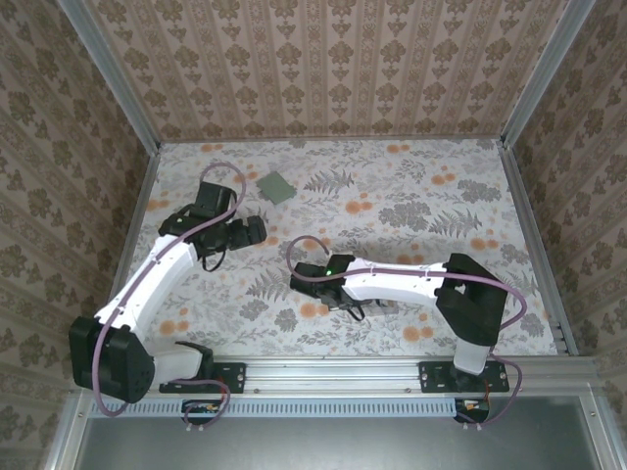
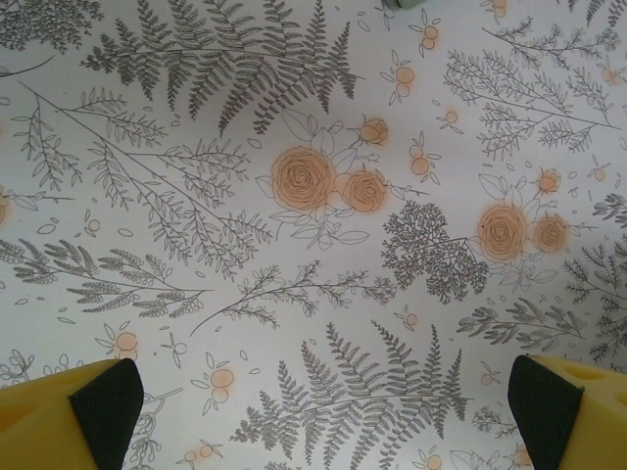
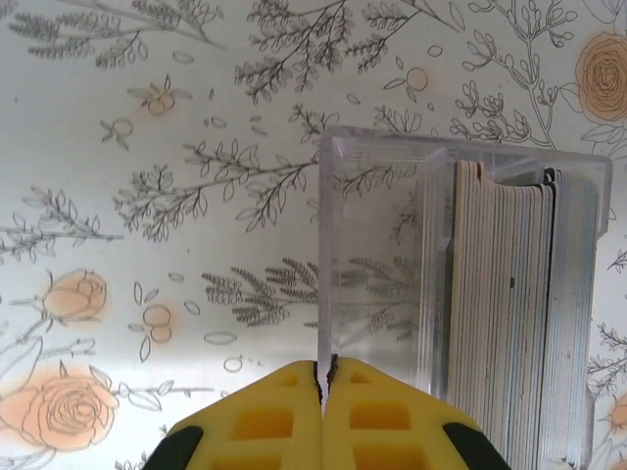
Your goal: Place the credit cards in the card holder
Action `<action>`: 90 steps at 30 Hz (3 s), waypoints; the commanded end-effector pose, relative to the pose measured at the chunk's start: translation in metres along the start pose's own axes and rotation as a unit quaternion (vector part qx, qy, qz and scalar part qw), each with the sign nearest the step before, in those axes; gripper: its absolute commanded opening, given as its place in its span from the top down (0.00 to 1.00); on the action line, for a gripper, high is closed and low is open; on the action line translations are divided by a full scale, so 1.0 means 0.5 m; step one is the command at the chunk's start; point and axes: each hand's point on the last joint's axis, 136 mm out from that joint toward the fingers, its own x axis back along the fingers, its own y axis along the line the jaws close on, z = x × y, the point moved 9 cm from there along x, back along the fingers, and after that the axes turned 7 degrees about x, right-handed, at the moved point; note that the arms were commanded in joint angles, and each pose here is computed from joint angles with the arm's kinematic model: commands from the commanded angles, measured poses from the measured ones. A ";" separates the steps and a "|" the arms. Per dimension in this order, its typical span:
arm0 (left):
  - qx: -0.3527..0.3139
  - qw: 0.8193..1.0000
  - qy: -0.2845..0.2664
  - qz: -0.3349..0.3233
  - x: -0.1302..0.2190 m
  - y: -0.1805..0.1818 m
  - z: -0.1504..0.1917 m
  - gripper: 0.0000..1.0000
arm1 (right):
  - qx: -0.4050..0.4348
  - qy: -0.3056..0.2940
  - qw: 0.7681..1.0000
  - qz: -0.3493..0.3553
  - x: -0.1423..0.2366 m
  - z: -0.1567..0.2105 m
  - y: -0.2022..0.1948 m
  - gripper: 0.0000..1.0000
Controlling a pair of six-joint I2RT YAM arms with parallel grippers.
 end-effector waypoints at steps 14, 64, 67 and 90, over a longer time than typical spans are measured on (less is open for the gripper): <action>0.041 0.999 0.026 -0.006 -0.064 0.003 0.011 0.00 | -0.042 -0.066 0.997 -0.017 -0.084 -0.266 -0.071 0.97; 0.131 0.984 0.067 0.104 -0.479 -0.097 -0.265 1.00 | -0.102 -0.228 0.953 -0.174 0.150 -0.172 -0.269 0.35; 0.119 0.983 0.069 0.118 -0.436 -0.109 -0.263 1.00 | -0.099 -0.225 0.953 -0.179 0.151 -0.172 -0.266 0.35; 0.051 0.970 0.096 0.217 -0.014 -0.142 0.011 1.00 | 0.340 -0.485 0.784 -0.187 0.129 -0.126 0.006 0.17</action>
